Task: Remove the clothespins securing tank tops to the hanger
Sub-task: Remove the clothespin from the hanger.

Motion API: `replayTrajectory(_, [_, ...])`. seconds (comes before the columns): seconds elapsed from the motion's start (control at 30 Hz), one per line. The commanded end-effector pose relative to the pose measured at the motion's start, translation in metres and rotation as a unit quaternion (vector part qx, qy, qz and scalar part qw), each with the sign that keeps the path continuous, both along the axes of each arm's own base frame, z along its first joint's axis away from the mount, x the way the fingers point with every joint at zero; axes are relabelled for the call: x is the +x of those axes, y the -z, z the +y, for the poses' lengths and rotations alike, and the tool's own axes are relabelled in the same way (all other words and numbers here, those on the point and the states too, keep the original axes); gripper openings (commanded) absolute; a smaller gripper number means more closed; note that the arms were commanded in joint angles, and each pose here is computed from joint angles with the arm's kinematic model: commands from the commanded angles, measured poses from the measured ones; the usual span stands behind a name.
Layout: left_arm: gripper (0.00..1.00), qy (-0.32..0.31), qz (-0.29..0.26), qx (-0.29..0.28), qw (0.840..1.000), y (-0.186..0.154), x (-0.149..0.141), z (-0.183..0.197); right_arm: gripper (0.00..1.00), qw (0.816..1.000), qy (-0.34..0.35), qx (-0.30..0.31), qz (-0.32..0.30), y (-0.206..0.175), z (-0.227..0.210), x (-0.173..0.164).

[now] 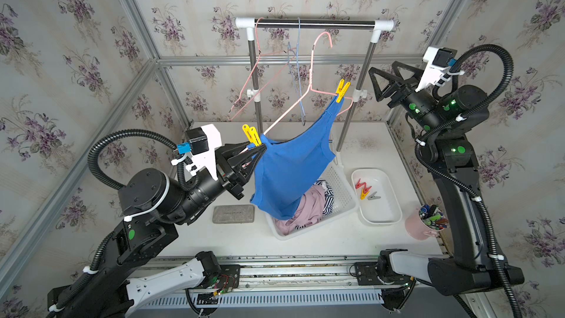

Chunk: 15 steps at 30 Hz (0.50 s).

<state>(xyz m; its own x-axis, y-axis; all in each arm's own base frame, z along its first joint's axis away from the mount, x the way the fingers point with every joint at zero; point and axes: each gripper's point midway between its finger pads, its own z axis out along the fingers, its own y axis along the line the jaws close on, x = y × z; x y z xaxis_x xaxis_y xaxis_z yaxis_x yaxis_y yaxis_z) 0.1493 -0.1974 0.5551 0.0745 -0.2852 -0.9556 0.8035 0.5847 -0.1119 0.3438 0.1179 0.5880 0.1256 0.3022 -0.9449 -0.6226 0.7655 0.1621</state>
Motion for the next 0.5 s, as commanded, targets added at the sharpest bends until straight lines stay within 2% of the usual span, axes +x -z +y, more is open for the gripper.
replayTrajectory(0.0, [0.00, -0.001, -0.020, -0.002, 1.000, -0.002, 0.000, -0.001, 1.00, 0.997, -0.070, -0.009, -0.014, 0.000, 0.015, -0.023])
replayTrajectory(0.2, [0.00, -0.004, -0.002, 0.030, 1.000, 0.027, 0.013, -0.018, 1.00, 0.987, -0.160, -0.007, -0.008, 0.013, 0.014, -0.039])
replayTrajectory(0.33, [0.00, -0.009, 0.006, 0.030, 0.999, 0.048, 0.027, -0.029, 1.00, 0.978, -0.207, 0.005, -0.002, 0.030, -0.003, -0.029])
replayTrajectory(0.47, [0.00, 0.007, 0.014, -0.004, 1.000, 0.051, 0.045, -0.027, 0.99, 0.976, -0.217, -0.004, 0.011, 0.054, -0.014, -0.007])
